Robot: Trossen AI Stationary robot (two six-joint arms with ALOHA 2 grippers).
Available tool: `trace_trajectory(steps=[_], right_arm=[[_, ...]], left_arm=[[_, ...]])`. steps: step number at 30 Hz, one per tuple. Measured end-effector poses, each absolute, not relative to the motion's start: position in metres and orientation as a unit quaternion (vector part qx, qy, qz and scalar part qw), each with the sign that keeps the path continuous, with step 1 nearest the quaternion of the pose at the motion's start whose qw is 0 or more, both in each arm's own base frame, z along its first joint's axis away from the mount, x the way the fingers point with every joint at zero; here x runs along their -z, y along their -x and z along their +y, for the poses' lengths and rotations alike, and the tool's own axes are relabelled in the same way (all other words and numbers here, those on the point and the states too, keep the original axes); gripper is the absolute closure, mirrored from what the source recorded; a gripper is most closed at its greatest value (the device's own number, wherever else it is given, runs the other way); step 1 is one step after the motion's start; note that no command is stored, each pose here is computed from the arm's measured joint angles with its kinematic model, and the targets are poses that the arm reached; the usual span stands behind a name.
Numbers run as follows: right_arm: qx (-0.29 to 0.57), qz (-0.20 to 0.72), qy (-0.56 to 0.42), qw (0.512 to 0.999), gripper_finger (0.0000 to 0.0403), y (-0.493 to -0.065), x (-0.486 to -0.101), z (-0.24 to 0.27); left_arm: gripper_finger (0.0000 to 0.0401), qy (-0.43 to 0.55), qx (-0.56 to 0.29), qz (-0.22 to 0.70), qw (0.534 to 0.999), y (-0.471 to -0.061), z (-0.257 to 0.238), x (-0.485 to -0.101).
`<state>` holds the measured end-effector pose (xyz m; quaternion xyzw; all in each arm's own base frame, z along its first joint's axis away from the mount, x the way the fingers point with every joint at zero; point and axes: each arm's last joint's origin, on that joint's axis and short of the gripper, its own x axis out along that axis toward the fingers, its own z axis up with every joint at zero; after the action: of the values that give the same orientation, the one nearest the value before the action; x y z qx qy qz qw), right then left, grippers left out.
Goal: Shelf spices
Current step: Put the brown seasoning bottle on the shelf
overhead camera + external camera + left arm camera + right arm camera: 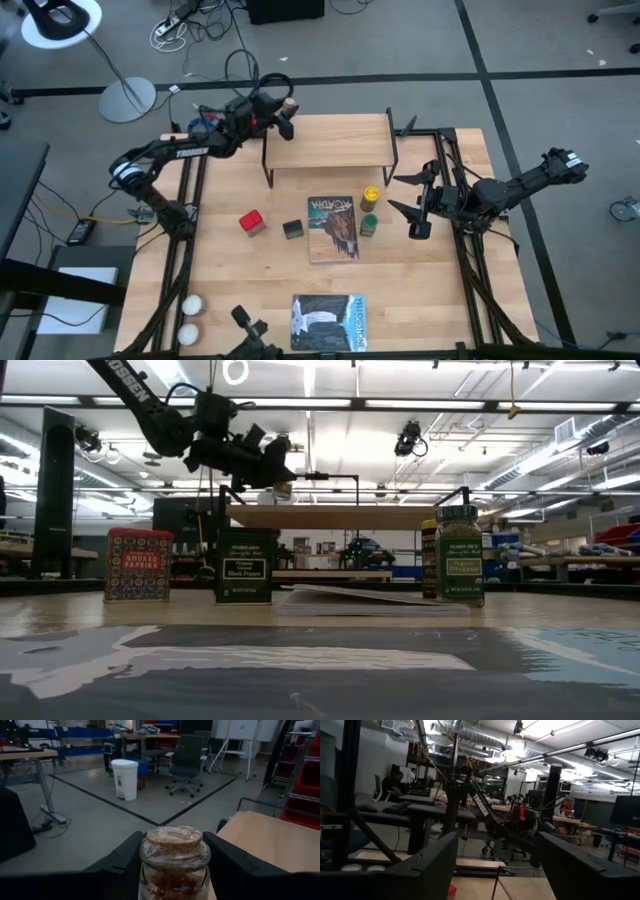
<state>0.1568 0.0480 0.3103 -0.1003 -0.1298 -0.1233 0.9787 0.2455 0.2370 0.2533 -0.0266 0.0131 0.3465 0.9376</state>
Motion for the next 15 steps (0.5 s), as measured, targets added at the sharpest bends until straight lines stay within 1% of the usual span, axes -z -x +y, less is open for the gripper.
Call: trace_trajectory(steps=[8,15], right_arm=[[0.129,-0.128,0.113,0.977,0.0133,-0.157,-0.310,0.047],[0.132,-0.127,0.117,0.976,0.0133,-0.157,-0.310,0.046]], left_arm=[[0.0227,0.045,-0.386,0.065,0.919,-0.241,0.241,-0.242],[0.0227,0.047,-0.399,0.085,0.912,-0.240,0.241,-0.238]])
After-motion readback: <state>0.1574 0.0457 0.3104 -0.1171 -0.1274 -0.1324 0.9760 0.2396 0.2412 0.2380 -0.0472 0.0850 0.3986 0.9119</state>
